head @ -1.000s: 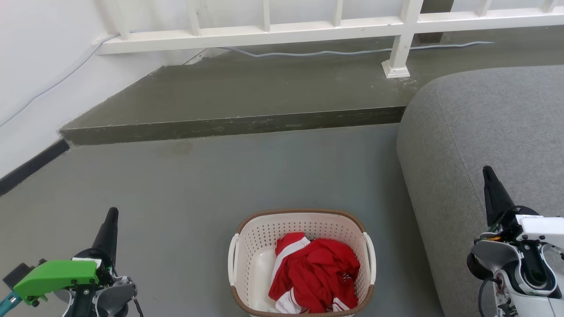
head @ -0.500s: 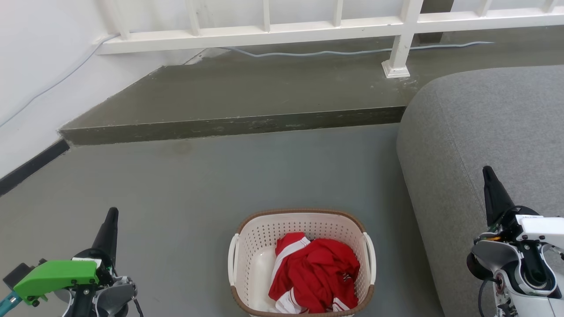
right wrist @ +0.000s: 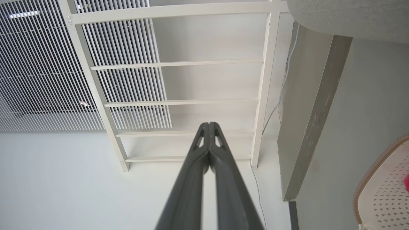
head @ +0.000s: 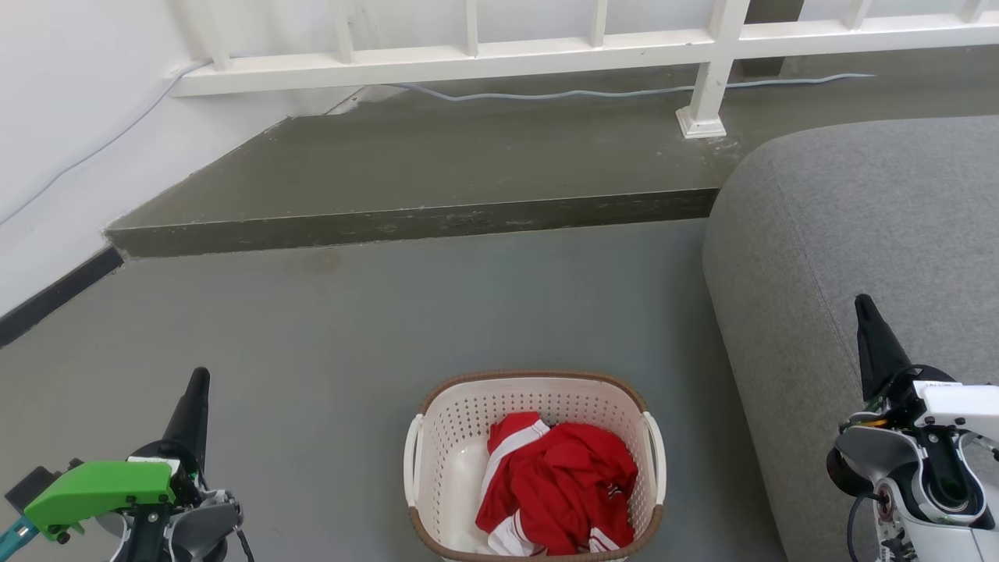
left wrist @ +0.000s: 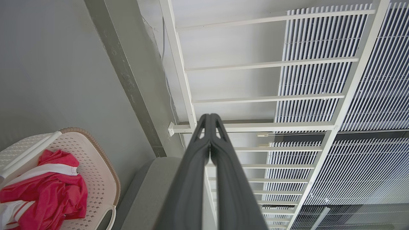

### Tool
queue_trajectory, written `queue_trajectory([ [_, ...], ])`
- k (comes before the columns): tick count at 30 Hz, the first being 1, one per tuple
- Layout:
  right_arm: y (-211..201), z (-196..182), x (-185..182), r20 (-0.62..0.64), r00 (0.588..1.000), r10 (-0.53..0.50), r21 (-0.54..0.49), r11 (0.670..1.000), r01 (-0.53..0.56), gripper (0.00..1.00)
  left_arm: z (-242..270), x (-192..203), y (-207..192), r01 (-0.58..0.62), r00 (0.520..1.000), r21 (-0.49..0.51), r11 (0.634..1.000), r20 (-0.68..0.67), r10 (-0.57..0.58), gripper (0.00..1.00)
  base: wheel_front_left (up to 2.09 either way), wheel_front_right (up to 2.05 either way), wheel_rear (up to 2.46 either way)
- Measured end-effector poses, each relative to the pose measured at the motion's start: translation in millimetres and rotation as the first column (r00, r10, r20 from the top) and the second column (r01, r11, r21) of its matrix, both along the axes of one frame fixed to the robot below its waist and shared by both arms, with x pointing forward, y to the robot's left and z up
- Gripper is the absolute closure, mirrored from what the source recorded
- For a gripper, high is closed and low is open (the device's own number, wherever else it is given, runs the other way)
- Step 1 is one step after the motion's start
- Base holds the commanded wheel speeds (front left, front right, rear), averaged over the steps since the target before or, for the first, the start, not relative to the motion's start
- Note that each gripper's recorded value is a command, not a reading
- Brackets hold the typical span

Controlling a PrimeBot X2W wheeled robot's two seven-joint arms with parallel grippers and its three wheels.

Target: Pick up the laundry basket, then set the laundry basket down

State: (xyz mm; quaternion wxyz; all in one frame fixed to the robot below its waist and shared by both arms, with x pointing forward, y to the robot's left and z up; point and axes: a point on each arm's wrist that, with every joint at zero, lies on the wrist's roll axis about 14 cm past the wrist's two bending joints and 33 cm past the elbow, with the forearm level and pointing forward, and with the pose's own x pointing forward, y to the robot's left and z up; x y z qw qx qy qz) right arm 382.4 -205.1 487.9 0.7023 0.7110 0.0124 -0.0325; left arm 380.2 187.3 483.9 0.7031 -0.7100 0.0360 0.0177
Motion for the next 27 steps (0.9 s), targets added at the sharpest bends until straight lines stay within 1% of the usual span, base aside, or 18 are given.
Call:
queue_trajectory([
  [27,0.0,0.0,0.0,0.0,1.0,0.0,0.0,1.0,0.0,1.0,0.0,0.0,0.0,0.0,1.0,0.0,1.0,0.0,0.0,1.0,0.0,0.0,0.0],
])
